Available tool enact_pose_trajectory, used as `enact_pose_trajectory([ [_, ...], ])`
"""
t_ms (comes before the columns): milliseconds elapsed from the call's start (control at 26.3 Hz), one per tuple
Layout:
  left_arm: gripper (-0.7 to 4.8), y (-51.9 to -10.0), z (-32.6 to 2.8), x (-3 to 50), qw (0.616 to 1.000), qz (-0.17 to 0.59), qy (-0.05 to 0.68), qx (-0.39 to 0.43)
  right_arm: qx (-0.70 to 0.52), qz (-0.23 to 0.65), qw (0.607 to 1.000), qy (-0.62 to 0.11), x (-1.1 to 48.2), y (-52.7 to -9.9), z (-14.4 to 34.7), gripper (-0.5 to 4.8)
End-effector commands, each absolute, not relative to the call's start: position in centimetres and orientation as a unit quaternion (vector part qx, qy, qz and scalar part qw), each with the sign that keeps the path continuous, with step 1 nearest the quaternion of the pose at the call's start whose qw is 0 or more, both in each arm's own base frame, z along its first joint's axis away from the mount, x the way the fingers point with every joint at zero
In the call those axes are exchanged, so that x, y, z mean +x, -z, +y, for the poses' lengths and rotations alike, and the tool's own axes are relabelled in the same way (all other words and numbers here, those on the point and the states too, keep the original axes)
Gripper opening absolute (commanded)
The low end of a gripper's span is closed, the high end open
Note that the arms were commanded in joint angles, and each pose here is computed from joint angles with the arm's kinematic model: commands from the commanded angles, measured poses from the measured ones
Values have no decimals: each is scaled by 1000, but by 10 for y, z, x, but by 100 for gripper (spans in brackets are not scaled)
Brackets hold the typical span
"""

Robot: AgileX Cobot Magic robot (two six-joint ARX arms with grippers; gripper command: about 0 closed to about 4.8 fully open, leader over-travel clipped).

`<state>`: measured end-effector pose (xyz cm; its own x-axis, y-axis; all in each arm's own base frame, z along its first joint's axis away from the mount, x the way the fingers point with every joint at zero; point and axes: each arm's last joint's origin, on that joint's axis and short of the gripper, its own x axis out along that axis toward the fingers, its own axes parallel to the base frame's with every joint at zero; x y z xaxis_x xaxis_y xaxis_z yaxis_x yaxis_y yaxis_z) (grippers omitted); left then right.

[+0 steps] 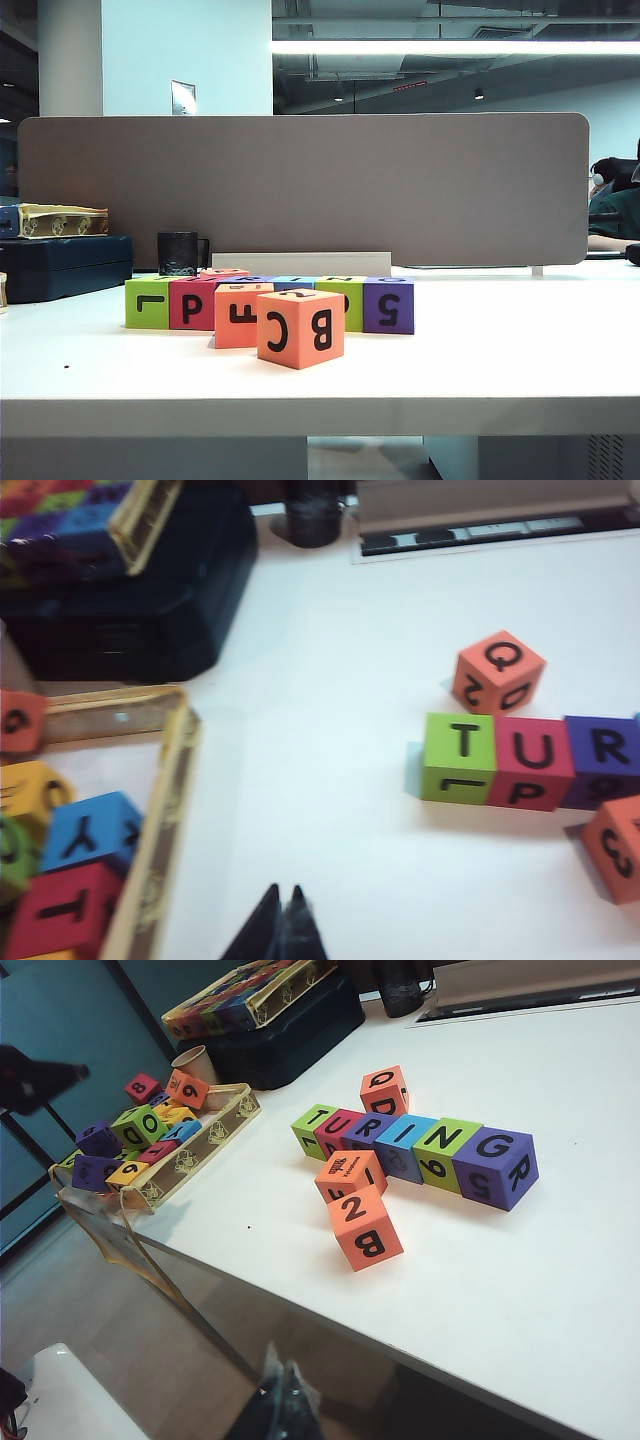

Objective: Select the appropriate blocks from the scattered letter blocks on the table and arrange them in a row to spell out "TURING".

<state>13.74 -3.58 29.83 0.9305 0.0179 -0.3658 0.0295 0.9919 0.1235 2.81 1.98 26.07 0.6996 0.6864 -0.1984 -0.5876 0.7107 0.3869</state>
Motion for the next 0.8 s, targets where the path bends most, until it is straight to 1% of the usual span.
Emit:
enact_pose_trajectory([
  [38, -6, -291, -39, 140, 982, 177, 30, 52, 145, 160, 911, -351, 28, -263, 20, -1],
  [228, -5, -284, -39, 141, 981, 186, 36, 54, 145, 160, 911, -351, 28, -263, 20, -1],
  [380, -6, -280, -38, 139, 976, 208, 35, 60, 145, 160, 911, -352, 28, -263, 20, -1],
  [532, -6, -280, -38, 139, 976, 208, 35, 62, 145, 160, 911, -351, 28, -263, 20, -1],
  [608, -6, -281, -38, 139, 974, 205, 39, 86, 145, 160, 911, -352, 28, -263, 20, -1],
  [722, -6, -282, -38, 138, 975, 200, 42, 85, 145, 160, 911, -352, 28, -263, 20, -1],
  [760, -5, -285, -35, 134, 977, 187, 28, 103, 145, 160, 911, -352, 28, -263, 20, -1],
  [798, -5, -285, -33, 132, 978, 182, 23, 102, 145, 159, 911, -352, 28, -263, 20, -1],
])
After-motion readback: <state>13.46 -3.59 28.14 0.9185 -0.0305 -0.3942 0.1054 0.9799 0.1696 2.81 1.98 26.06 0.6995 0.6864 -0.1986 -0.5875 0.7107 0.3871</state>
